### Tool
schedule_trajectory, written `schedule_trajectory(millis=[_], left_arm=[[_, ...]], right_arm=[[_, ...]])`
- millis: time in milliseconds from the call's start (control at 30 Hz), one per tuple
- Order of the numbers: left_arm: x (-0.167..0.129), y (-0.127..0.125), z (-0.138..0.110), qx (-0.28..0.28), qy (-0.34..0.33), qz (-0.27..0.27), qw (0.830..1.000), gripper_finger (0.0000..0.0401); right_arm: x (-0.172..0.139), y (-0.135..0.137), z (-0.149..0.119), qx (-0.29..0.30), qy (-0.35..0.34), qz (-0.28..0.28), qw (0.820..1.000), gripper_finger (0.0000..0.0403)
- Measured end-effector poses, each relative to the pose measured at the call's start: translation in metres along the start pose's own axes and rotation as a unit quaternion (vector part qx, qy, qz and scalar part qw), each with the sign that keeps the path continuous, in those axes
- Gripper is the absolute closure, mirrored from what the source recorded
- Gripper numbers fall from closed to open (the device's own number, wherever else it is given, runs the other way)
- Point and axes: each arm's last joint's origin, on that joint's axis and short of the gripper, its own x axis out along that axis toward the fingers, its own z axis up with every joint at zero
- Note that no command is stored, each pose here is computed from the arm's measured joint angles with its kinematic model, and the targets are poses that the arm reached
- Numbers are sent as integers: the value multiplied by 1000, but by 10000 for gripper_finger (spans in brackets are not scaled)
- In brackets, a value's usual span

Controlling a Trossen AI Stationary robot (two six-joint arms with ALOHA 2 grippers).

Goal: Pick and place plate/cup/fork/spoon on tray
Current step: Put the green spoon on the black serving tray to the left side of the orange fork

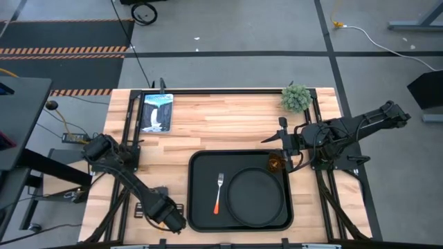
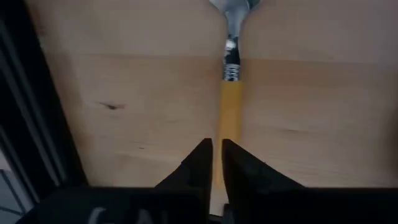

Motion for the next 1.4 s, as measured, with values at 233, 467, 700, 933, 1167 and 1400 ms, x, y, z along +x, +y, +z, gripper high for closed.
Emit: schedule_trajectory(millis=[233,467,700,933,1167,1400], left_arm=[[0,0,1,6,-16,-11,1000,296],[2,6,9,13,-65,11,998,281],[26,17,17,31,-30,-26,999,281],[26,20,18,32,-17,-46,998,280],[25,19,18,31,-12,-51,998,280],[9,25,19,37,-12,-85,996,280]], right_arm=[[0,0,0,0,-2,0,1000,261],[0,0,1,1,-3,-1,1000,261],[0,0,1,2,-3,-1,1000,261],[0,0,1,3,-4,-3,1000,261],[0,0,1,3,-6,-4,1000,261],[0,-1,1,3,-6,-4,1000,261]])
